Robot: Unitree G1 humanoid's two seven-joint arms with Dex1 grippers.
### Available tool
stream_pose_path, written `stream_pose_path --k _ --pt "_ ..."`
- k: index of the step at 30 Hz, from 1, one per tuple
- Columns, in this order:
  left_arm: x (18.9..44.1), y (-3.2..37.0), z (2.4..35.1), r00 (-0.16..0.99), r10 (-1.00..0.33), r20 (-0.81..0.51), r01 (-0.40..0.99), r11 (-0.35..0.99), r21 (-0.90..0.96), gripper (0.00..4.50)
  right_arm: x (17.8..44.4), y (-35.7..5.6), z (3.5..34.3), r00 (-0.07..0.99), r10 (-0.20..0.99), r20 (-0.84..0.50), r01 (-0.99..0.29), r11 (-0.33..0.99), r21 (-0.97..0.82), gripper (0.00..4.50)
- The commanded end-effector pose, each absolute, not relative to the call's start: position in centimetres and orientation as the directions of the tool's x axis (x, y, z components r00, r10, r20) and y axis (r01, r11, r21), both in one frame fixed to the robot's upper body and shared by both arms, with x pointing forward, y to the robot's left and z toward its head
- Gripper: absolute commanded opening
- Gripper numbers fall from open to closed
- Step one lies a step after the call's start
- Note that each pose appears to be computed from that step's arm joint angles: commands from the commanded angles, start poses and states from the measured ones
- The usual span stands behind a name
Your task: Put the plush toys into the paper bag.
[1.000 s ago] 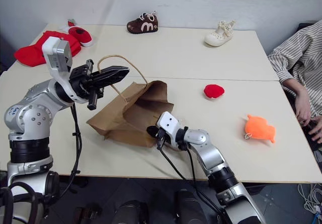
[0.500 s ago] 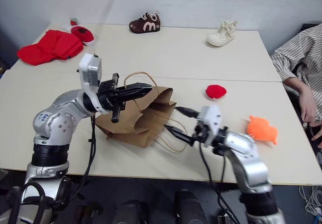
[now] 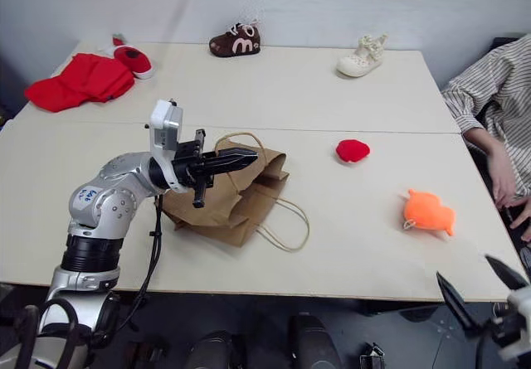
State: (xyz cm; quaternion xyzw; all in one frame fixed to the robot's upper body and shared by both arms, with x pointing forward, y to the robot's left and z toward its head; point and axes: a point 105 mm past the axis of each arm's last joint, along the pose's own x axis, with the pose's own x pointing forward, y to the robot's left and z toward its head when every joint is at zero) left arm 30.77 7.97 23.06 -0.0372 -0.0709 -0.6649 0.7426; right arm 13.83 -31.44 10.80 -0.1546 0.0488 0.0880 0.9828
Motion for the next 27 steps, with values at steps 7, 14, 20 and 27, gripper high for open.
stream_pose_path --k 7,14,20,27 --pt "30.3 8.2 24.3 0.102 -0.982 0.16 0.99 0.116 0.082 0.0 21.9 -31.6 12.7 0.963 0.18 -0.199 -0.245 0.891 -0.382 4.45" --pt "29.5 8.7 24.8 0.098 -0.985 0.144 0.99 0.112 0.09 0.0 26.6 -32.5 11.0 0.91 0.196 -0.366 -0.339 0.86 -0.382 3.92" --pt "29.3 9.4 25.0 0.116 -0.986 0.119 0.986 0.129 0.105 0.0 28.4 -33.1 10.5 0.887 0.218 -0.407 -0.384 0.839 -0.385 1.98" --pt "29.5 10.2 25.9 0.115 -0.984 0.136 0.989 0.127 0.082 0.0 28.0 -23.3 15.5 0.678 0.694 -0.241 -0.731 0.602 -0.322 0.28"
